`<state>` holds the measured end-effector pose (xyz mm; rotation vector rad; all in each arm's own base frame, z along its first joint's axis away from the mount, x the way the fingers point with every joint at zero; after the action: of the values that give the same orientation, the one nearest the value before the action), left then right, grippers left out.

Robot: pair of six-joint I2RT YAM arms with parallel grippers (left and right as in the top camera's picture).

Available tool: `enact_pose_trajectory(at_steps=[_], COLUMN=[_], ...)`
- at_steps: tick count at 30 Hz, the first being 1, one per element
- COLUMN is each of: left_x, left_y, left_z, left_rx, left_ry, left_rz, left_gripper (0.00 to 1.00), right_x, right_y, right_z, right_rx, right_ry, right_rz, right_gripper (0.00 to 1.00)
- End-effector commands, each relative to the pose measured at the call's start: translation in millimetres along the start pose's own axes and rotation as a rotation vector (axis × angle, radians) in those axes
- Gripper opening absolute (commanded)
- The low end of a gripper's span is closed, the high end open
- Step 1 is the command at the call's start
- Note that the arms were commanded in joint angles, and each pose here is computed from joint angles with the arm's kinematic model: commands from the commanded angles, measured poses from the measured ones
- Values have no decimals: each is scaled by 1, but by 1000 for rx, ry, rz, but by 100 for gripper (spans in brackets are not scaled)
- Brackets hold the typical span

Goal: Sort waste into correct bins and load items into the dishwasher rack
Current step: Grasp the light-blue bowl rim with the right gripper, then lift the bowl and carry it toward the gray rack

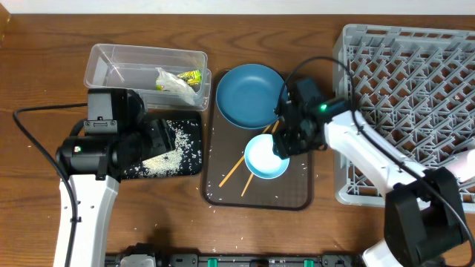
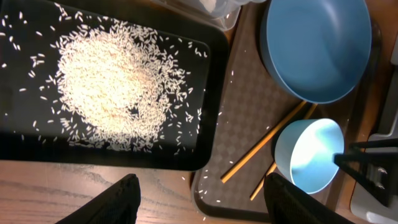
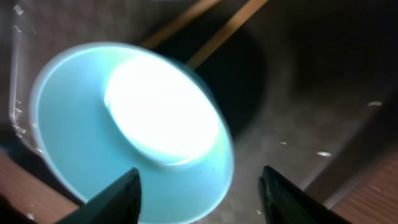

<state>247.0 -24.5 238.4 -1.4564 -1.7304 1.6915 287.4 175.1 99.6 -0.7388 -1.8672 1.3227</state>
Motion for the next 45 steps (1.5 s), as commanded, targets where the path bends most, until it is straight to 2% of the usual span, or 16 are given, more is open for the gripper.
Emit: enact_pose_trajectory(at_steps=[1, 4, 5, 8, 9, 15, 22, 25, 29, 32, 39, 42, 45], left_x=[1, 1, 1, 2, 2, 2, 2, 2, 2, 2, 2, 2, 2], left_y=[0, 0, 0, 0, 0, 0, 0, 0, 0, 0, 0, 0, 0], left_z=[-1, -1, -1, 0, 0, 0, 0, 0, 0, 0, 0, 0, 0], left_rx=[-2, -1, -1, 1, 2, 1, 1, 1, 1, 1, 2, 2, 2], left_ry=[-6, -6, -6, -7, -7, -7, -7, -7, -7, -7, -7, -7, -7], left_rz=[-6, -6, -6, -8, -8, -8, -8, -8, -8, -8, -8, -8, -8], left_gripper=[66, 66, 66, 66, 66, 66, 66, 66, 66, 66, 66, 66, 66], right_x=[-2, -7, -9, -9, -10, -16, -58, -85, -130, -165, -243, -276, -307], right_y=[16, 25, 27, 29, 29, 4, -112, -169, -240, -283, -347, -358, -360], right_z=[11, 18, 20, 21, 20, 7, -21, -26, -15, -1, 44, 66, 89], right_rx=[18, 16, 16, 12, 9, -15, -189, -320, -465, -504, -479, -373, -173], right_ry=[67, 109, 120, 131, 129, 114, 107, 127, 259, 333, 629, 742, 832], right_rz=[22, 57, 63, 67, 67, 82, 289, 472, 808, 1064, 1546, 1730, 1899], right_gripper=[47, 43, 37, 8, 1, 1, 1, 1, 1, 1, 1, 1, 1])
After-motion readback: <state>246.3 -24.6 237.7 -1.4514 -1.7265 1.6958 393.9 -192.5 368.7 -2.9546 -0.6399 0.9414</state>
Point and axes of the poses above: each gripper's point midway between its finger pads, its own y axis out along the fingers, its own x axis along the line the jaws close on, z = x × y, the point moved 5 cm from there along -y, back along the fingers, and after that the axes turned 15 degrees about -y, right-handed, at the moved point
